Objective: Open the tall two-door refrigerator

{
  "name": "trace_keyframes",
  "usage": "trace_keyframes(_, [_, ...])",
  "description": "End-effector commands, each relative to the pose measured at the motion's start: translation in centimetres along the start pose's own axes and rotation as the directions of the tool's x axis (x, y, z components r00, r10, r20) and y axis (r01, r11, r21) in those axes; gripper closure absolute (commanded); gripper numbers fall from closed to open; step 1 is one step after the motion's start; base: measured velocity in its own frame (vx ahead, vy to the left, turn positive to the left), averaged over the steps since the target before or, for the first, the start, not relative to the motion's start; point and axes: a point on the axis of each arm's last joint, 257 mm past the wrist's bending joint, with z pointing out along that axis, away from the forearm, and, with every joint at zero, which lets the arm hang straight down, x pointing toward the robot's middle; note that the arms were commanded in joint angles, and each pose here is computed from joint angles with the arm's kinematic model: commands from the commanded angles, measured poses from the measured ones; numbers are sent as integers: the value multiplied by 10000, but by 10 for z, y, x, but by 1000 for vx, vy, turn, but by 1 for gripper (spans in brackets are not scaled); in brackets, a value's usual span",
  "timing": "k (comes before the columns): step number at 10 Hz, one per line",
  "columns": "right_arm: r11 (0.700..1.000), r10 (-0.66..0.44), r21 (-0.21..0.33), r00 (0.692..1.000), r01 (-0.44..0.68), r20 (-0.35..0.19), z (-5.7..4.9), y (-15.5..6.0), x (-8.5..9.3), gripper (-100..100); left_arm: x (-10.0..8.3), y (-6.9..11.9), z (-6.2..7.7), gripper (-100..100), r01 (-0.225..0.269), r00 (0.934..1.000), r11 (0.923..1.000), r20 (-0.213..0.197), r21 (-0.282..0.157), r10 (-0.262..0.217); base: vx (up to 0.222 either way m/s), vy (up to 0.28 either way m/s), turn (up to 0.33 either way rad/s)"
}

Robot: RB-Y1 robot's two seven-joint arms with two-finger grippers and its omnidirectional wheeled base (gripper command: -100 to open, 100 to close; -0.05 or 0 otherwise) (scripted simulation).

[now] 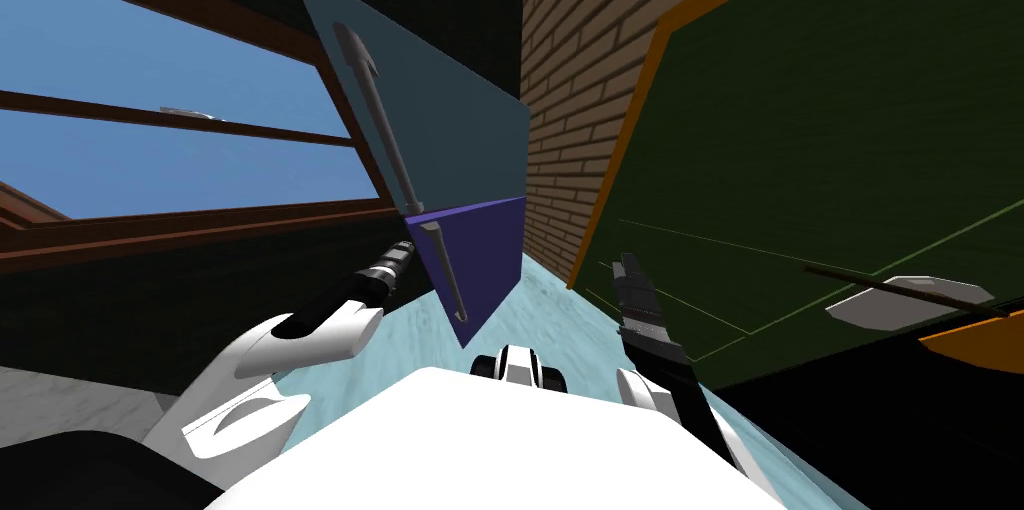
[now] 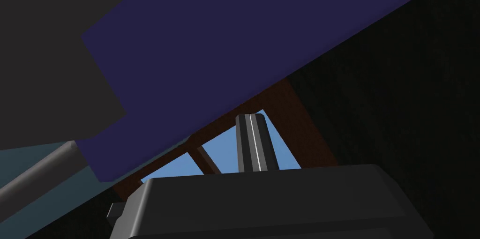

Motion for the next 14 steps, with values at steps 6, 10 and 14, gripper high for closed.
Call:
trace_keyframes(6, [10000, -3, 2, 10000, 3, -1, 0, 0, 0, 0, -36, 20, -10, 100, 192, 9945, 9980, 1038, -602, -128, -7, -333, 133])
trace_keyframes(10, [10000, -10, 2, 10000, 10, -5, 0, 0, 0, 0, -32, 57, 5, -100, 401, 9950, 9901, 959, -1342, -273, -4, -25, 0])
trace_keyframes(14, [10000, -6, 1, 10000, 6, -3, 0, 0, 0, 0, -46, 51, 10, -100, 442, 9926, 9914, 1173, -1233, -297, 5, -125, -8])
